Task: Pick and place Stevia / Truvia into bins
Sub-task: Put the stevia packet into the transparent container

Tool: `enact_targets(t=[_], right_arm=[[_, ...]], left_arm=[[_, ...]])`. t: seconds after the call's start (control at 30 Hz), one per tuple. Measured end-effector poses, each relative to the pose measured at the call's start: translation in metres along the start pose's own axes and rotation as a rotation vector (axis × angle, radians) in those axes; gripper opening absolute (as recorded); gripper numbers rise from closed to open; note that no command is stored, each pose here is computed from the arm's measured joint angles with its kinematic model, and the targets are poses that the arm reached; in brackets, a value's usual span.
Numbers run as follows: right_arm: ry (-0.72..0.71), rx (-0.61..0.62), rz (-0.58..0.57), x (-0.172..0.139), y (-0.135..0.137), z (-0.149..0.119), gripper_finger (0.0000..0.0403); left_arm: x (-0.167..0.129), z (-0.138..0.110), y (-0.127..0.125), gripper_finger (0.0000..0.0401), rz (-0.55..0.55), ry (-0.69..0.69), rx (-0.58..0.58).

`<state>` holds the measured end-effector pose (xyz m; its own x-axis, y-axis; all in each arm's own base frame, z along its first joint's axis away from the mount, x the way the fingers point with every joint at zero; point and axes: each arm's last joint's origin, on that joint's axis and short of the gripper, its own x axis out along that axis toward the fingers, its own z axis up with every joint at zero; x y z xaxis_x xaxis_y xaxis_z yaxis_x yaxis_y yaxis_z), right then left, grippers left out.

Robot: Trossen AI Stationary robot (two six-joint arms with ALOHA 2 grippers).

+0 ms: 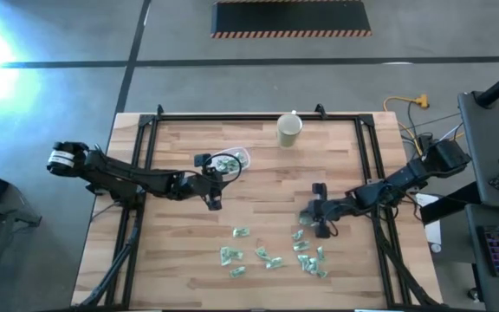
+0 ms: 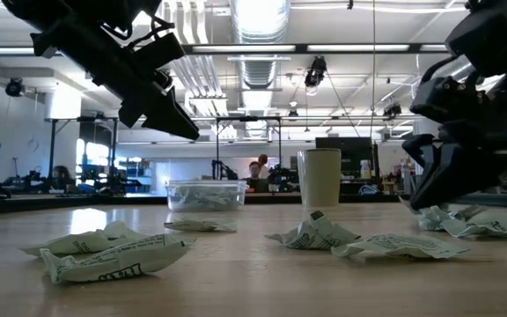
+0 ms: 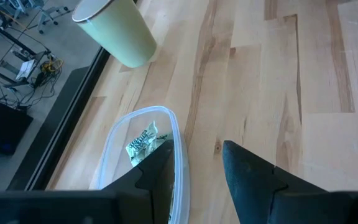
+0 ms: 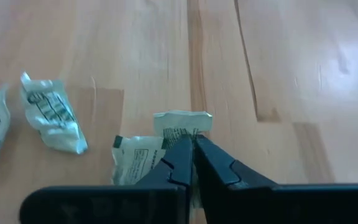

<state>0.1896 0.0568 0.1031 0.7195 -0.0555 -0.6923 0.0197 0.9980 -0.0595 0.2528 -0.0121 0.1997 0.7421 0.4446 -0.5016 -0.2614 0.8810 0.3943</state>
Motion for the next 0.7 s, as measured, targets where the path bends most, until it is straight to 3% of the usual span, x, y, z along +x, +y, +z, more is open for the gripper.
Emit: enact_targets(t=[0.47,0.7], right_arm=[[-0.116,-0.118,-0.042,-0.001,0.006,0.038,0.0009],[-0.21,-0.218,-0.191,-0.005,0.007,0.068,0.0009]], left_arm=[[0.0,0.0,0.0,0.0121,0.0,0.0,0.0],[0.0,0.0,0.0,0.0121,0.0,0.0,0.0]])
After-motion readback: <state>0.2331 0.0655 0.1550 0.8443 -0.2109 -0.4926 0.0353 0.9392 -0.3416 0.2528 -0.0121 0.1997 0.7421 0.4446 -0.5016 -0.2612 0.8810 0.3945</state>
